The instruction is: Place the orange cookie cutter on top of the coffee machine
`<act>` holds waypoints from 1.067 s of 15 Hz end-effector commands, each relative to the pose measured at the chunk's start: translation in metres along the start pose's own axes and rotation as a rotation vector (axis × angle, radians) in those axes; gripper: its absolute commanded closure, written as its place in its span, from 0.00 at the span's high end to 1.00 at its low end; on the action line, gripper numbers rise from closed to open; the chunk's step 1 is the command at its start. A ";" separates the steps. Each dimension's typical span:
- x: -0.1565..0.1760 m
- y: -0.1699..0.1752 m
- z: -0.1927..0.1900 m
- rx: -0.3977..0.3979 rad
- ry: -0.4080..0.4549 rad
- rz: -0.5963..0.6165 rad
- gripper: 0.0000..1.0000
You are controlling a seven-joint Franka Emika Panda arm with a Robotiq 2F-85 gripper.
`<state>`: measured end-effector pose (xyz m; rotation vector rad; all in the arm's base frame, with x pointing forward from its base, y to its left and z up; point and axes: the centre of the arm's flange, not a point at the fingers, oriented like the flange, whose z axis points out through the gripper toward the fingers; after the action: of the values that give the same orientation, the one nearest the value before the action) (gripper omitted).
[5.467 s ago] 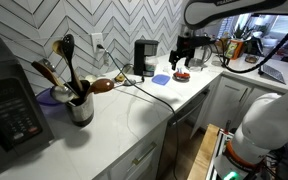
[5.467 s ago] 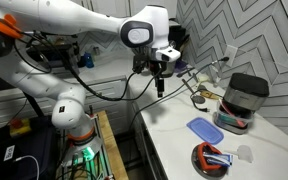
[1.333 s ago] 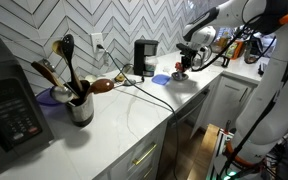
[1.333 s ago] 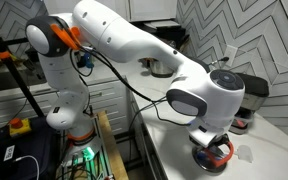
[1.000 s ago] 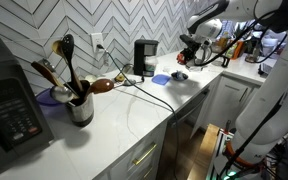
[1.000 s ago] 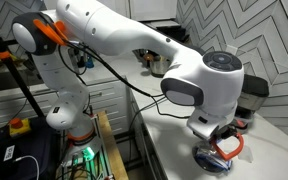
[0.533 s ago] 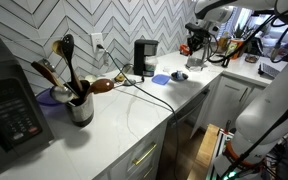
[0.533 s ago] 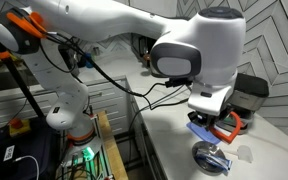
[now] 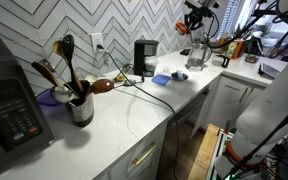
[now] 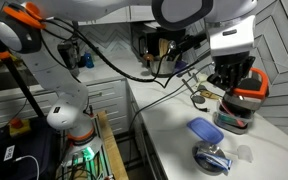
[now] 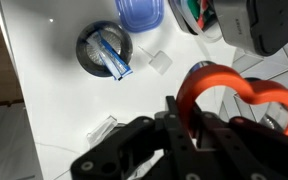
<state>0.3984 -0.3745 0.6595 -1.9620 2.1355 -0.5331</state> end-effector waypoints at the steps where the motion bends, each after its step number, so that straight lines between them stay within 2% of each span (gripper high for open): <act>1: 0.002 0.002 0.002 -0.004 0.000 0.005 0.13; 8: 0.004 0.003 0.005 -0.009 -0.001 0.008 0.13; 9: 0.004 0.003 0.005 -0.009 -0.001 0.008 0.03; 11: -0.003 -0.016 0.005 0.002 -0.005 -0.027 0.03; 14: -0.023 -0.065 0.010 -0.003 -0.019 -0.077 0.03; 16: -0.042 -0.106 0.015 -0.052 -0.022 -0.131 0.03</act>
<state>0.4499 -0.3475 0.6662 -2.0518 2.0526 -0.5423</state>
